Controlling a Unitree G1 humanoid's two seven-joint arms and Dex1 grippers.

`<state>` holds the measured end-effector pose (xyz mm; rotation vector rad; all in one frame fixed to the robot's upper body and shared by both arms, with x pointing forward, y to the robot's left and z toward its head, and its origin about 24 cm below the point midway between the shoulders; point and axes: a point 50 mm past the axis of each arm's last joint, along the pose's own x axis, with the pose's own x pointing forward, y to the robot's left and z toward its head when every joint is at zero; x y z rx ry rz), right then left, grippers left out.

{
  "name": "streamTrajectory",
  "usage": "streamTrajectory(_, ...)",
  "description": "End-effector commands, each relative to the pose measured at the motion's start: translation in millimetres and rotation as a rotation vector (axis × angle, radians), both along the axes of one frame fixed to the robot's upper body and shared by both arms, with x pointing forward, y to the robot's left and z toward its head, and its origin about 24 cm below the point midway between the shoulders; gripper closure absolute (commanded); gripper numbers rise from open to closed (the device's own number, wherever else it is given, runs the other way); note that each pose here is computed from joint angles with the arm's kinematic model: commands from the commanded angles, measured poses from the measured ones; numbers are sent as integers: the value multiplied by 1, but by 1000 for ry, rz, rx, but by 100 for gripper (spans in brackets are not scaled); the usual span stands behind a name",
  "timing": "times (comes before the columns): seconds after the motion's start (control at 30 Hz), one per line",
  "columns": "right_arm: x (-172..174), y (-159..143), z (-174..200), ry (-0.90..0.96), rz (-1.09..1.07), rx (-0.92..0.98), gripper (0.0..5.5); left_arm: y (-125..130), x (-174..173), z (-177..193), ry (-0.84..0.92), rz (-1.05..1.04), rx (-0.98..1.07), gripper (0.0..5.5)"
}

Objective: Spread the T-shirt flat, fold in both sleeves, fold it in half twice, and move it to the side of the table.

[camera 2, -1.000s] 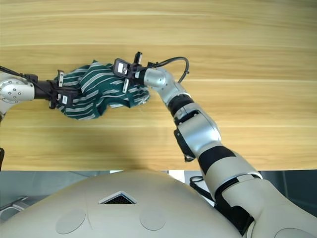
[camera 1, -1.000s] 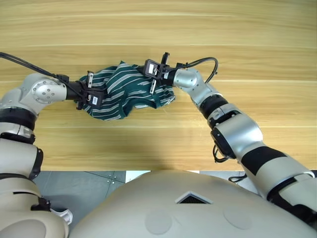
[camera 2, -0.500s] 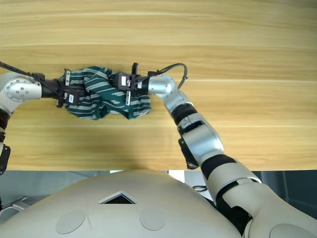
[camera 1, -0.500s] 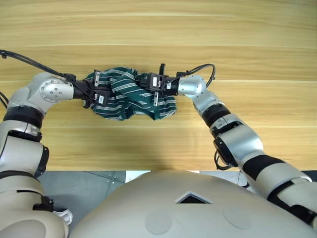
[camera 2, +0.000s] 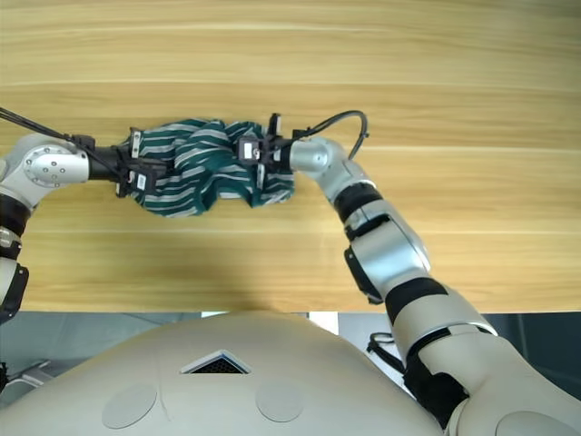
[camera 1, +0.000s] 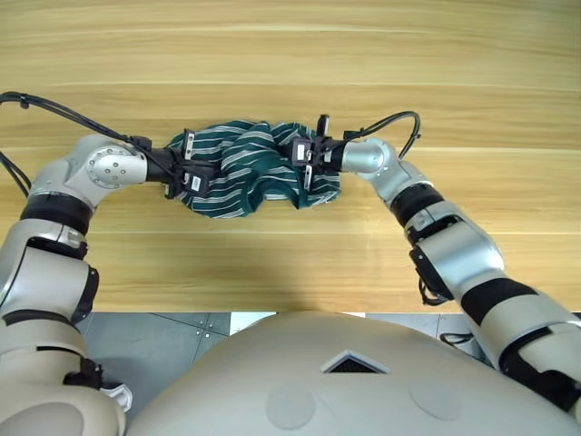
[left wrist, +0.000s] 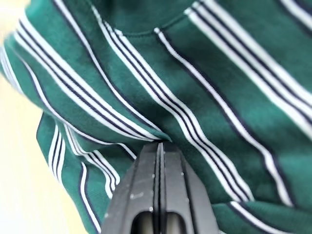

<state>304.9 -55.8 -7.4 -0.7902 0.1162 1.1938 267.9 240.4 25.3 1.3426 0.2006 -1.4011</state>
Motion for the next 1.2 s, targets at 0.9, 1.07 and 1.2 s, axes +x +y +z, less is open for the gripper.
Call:
streamTrajectory(0.9, 11, -203, 23, 48, -564, -110, 546, 18, -14, -45, 86, 132, 152, 550)
streamTrajectory(1.07, 15, -180, 22, 31, -502, -42, 546, 8, -13, -42, 84, 94, 85, 550)
streamTrajectory(1.2, 22, -172, 32, -2, -504, 54, 546, -8, -15, -28, 116, 46, -115, 550)
